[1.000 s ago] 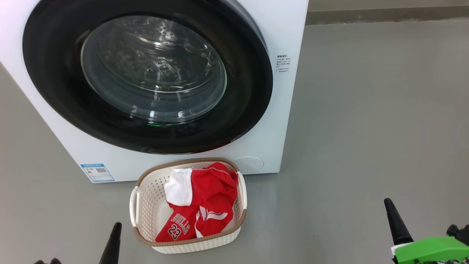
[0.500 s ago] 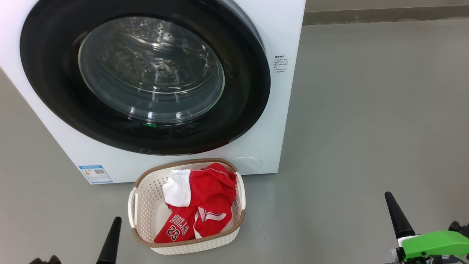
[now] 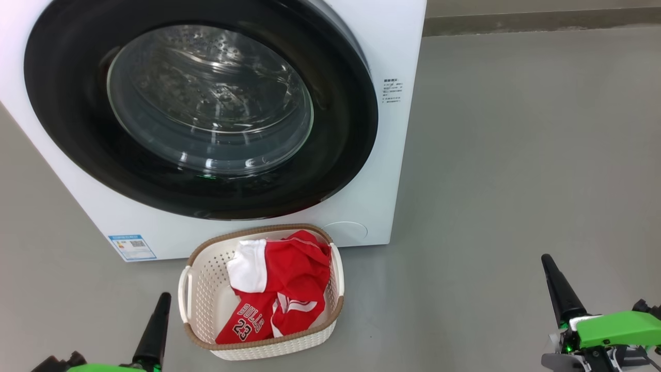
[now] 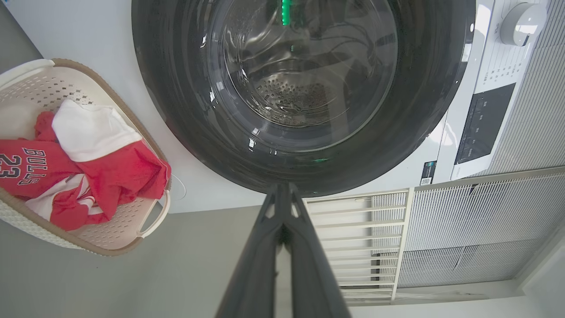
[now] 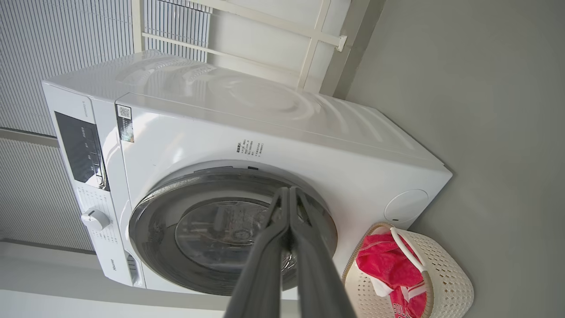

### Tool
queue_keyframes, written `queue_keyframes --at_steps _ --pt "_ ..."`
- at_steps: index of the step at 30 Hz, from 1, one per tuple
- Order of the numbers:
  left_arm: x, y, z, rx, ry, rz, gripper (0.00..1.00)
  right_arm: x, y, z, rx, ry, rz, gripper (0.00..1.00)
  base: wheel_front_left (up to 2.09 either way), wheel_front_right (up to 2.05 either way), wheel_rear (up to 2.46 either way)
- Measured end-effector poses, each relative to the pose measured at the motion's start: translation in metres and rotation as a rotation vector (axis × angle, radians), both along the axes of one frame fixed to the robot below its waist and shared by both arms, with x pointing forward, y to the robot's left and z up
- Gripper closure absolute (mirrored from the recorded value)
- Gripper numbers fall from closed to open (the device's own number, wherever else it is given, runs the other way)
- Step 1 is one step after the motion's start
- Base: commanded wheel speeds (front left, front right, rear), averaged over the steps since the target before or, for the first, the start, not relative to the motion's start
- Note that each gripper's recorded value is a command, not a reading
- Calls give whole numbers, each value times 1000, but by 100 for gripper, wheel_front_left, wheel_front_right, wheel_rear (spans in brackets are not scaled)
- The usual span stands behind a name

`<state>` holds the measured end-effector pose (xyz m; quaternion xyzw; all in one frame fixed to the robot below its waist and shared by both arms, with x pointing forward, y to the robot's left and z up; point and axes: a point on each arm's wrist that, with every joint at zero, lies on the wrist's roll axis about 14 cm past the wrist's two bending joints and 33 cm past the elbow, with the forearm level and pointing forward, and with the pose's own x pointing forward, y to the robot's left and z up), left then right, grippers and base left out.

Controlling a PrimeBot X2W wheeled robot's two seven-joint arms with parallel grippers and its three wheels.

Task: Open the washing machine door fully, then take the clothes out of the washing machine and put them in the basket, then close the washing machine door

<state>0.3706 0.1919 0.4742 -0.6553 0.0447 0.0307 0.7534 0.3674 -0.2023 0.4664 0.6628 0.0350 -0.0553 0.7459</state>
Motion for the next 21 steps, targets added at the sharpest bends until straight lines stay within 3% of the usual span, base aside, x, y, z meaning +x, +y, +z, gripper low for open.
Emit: queue_keyframes --at_steps 12,21 --pt "7 -4 9 -128 -30 -1 100 6 0 12 119 -43 -2 100 0 0 0" --pt "7 -4 9 -137 -30 -5 100 9 0 15 132 -53 1 100 0 0 0"
